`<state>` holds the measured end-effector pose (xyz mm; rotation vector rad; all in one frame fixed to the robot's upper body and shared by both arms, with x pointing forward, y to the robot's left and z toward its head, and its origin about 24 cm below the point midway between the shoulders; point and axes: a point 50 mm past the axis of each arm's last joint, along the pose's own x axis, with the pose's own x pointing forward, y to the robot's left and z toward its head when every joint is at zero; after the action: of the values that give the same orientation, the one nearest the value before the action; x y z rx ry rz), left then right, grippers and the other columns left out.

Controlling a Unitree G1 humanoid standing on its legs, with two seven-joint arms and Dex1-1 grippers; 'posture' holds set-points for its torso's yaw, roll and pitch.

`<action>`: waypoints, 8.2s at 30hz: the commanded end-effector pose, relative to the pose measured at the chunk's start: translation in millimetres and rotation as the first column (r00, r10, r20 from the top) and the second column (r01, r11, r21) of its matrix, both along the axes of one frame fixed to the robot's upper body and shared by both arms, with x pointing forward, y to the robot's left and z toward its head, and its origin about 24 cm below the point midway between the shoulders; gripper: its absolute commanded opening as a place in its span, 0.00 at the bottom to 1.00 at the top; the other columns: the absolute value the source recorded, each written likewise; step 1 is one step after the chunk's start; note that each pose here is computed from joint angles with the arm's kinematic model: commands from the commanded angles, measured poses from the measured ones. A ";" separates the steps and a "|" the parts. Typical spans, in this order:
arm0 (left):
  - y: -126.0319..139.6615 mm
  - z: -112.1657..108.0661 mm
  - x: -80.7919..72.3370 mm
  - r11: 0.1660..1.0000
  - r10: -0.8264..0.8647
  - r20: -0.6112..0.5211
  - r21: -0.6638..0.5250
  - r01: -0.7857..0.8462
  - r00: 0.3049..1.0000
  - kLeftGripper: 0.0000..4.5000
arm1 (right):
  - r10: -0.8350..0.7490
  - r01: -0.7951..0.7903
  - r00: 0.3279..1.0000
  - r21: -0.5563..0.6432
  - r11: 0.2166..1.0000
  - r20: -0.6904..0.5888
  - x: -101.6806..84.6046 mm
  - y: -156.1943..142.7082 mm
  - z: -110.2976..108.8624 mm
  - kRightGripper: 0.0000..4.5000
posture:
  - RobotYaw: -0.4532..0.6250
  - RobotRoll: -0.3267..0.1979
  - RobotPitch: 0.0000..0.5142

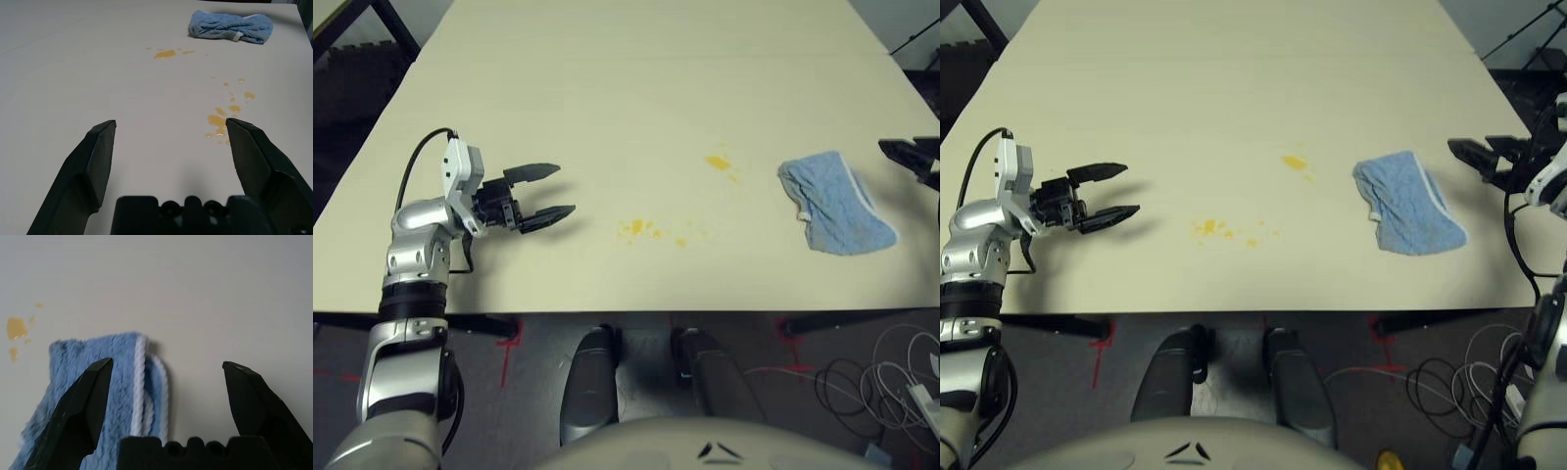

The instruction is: Wipe the water off the table with a rag.

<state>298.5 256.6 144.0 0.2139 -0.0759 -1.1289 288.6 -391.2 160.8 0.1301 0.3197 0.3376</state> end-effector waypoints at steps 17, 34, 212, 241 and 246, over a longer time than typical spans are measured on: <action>-7.5 1.6 -0.2 0.999 -0.044 -0.006 0.010 0.044 0.999 1.00 | 0.096 -0.096 0.973 0.010 0.995 -0.211 -1.4 29.8 -46.5 0.99 | 0.54 0.62 0.41; -7.2 0.4 -0.4 0.999 -0.042 -0.004 0.016 0.042 0.999 1.00 | 0.158 -0.165 0.939 0.005 0.986 -0.306 7.5 63.2 -79.5 0.79 | 0.55 0.62 0.42; 5.1 -20.4 -2.1 0.995 -0.028 -0.040 0.098 0.032 0.999 1.00 | 0.504 -0.499 0.864 0.158 0.852 0.014 33.5 165.7 54.0 0.01 | 0.54 0.62 0.46; 4.4 -21.3 -0.4 0.996 -0.028 -0.036 0.082 0.030 0.999 1.00 | -0.067 0.034 0.992 -0.292 0.956 -0.103 46.4 42.4 1.8 0.65 | 0.53 0.62 0.45; 3.3 -11.9 7.4 1.000 0.030 -0.038 -0.001 -0.030 0.999 1.00 | -0.062 0.089 0.990 -0.220 0.971 0.128 54.4 41.4 41.6 0.99 | 0.53 0.62 0.45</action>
<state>303.0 260.8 124.3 0.2118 -0.0104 -1.1228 342.8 -346.2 186.7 -0.1207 0.3247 0.2354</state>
